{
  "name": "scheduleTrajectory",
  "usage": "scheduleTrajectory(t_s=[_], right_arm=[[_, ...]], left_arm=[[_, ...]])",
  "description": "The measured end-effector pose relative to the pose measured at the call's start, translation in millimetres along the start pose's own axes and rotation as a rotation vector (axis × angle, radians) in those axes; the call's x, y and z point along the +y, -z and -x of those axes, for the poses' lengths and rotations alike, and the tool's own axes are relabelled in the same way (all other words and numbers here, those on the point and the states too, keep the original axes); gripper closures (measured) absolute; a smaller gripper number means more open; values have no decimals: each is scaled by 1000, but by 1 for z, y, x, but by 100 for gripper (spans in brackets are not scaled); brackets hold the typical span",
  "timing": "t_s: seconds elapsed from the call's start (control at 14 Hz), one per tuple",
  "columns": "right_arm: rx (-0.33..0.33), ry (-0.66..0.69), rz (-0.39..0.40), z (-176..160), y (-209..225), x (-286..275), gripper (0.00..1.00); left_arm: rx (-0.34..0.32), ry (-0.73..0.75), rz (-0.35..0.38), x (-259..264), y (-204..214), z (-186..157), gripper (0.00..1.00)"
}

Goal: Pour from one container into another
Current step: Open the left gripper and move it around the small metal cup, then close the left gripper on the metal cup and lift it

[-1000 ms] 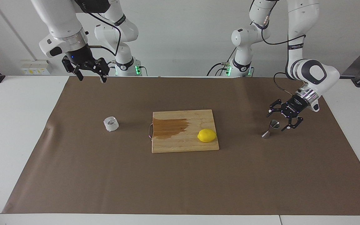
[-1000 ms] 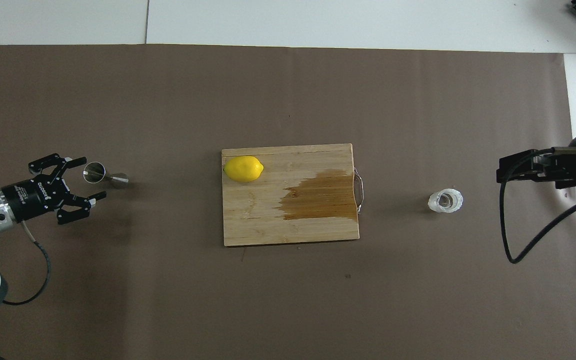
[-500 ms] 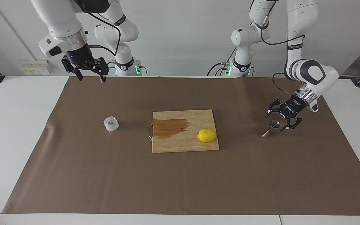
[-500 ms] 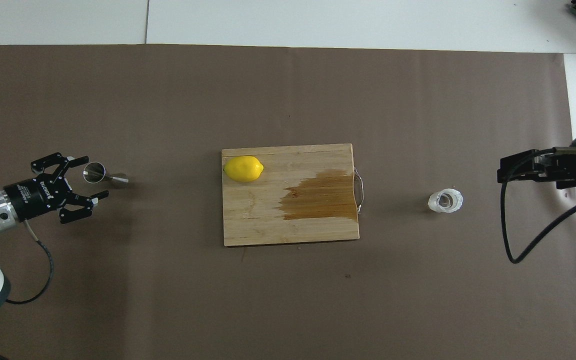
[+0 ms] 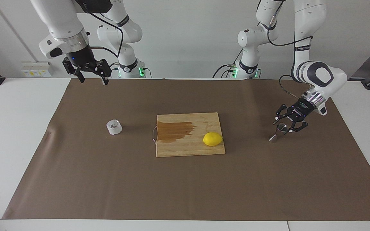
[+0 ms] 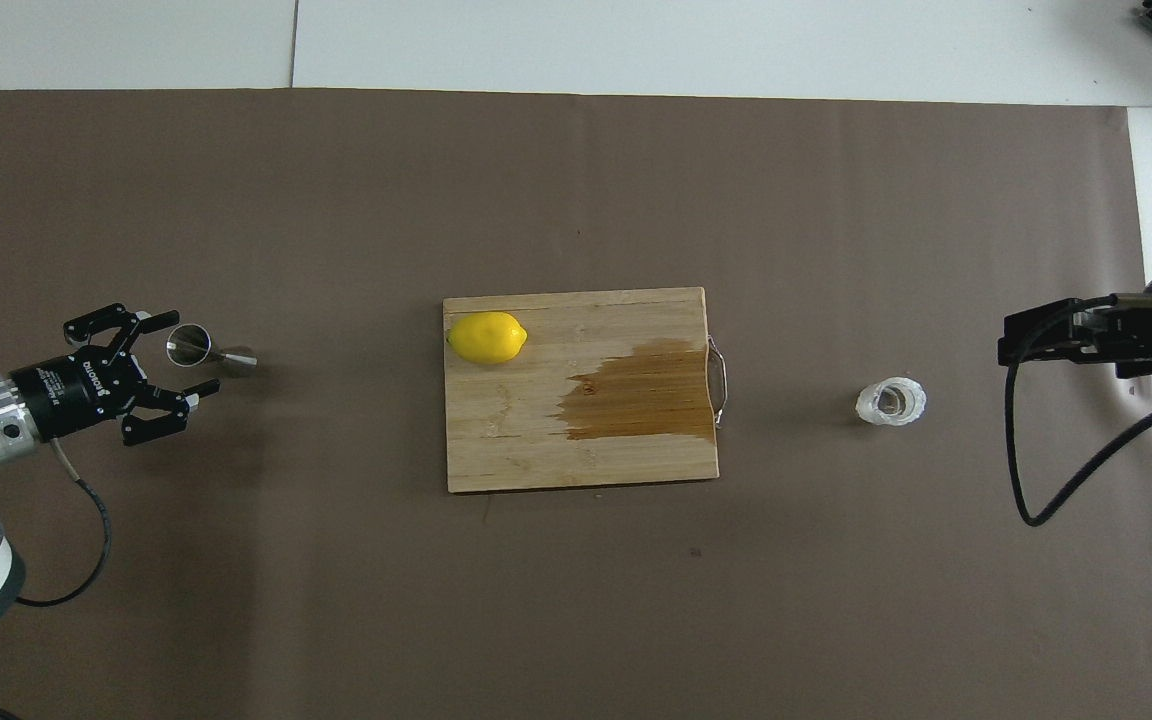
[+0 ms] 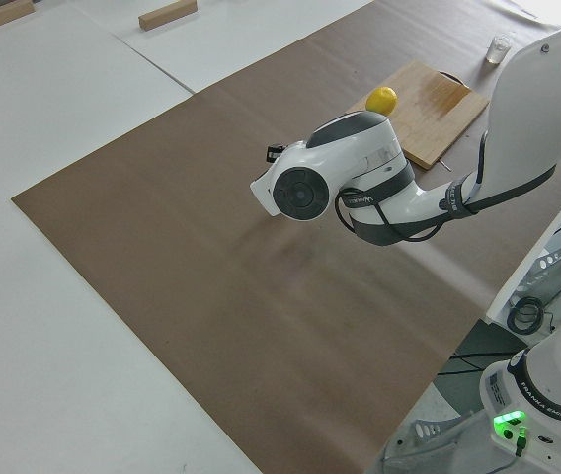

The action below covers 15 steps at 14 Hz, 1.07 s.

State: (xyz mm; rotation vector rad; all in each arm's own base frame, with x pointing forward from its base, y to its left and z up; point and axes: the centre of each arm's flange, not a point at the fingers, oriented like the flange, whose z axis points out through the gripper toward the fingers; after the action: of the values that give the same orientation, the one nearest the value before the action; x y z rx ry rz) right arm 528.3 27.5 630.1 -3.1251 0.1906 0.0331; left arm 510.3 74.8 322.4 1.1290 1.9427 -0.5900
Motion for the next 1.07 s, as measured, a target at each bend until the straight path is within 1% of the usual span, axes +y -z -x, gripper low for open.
scheduleTrajectory(t_s=[0.07, 0.5, 0.64, 0.71, 0.86, 0.93, 1.07], right_arm=[[0, 0, 0, 0, 0, 0, 0], [0, 1, 0, 0, 0, 0, 0], [0, 1, 0, 0, 0, 0, 0], [0, 1, 0, 0, 0, 0, 0], [0, 1, 0, 0, 0, 0, 0], [0, 1, 0, 0, 0, 0, 0], [1, 1, 0, 0, 0, 0, 0]], left_arm=[[2, -4, -1, -1, -2, 2, 50], [3, -8, 1, -1, -3, 3, 50], [-15, -11, 11, 6, 0, 14, 50], [-38, 11, 12, 14, 4, 30, 50], [-86, 86, 10, 32, 8, 83, 50], [-103, 115, -1, 34, 3, 113, 50], [-120, 171, -56, 21, -21, 163, 50]])
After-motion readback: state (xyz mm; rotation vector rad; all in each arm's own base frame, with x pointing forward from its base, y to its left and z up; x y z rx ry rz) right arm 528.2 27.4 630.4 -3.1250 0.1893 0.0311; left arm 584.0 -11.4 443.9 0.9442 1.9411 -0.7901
